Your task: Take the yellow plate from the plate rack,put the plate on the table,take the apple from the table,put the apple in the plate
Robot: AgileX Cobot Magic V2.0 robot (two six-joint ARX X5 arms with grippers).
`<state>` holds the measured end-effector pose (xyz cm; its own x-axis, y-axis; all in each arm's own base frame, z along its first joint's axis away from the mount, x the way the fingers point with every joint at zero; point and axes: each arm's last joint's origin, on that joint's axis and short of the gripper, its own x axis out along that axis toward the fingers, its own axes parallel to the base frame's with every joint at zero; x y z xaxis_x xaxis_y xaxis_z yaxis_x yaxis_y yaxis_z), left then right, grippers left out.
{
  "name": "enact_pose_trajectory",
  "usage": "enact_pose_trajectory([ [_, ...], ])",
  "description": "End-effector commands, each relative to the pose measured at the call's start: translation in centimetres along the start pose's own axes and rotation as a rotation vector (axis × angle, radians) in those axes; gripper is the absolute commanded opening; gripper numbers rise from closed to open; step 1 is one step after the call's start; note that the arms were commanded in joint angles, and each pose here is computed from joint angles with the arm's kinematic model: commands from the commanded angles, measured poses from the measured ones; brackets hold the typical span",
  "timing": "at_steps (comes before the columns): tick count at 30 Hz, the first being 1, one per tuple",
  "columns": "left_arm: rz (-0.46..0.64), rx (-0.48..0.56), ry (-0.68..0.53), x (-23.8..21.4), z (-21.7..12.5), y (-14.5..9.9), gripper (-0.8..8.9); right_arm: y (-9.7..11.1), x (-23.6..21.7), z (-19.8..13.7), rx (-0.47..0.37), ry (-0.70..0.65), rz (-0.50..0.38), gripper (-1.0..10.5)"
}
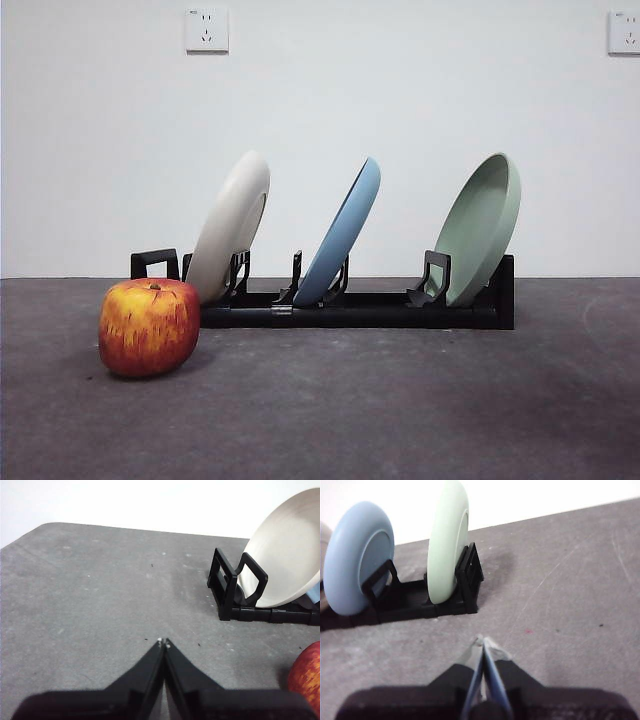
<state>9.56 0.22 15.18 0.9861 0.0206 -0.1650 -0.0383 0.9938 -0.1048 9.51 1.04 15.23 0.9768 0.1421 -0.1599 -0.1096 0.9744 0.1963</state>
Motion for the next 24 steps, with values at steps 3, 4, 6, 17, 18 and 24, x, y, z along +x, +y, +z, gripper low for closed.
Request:
enact_pose_trajectory([
  [3,-0.028,-0.007,0.004,0.1,-0.3,0.0,-0.06,-0.1,0.1,-0.4,0.137,0.015,0.001,0.0],
  [4,-0.033,-0.007,0.006,0.1,-0.3,0.0,-0.07,-0.1,0.1,-0.4,0.143,0.015,0.001,0.0],
  [6,-0.047,-0.008,0.009,0.1,-0.3,-0.1,-0.08,0.0,0.1,-0.3,0.166,0.018,0.001,0.0],
  [17,-0.044,-0.088,0.042,-0.2,1.6,-0.3,-0.08,0.5,0.0,2.3,0.189,0.072,-0.016,-0.1],
  [18,-0.043,-0.088,0.047,-0.2,2.0,-0.3,-0.08,0.5,0.1,2.6,0.19,0.081,-0.019,-0.1],
  [24,-0.041,-0.087,0.066,0.0,4.7,-0.6,-0.08,0.9,0.9,4.9,0.191,0.136,-0.032,-0.1],
])
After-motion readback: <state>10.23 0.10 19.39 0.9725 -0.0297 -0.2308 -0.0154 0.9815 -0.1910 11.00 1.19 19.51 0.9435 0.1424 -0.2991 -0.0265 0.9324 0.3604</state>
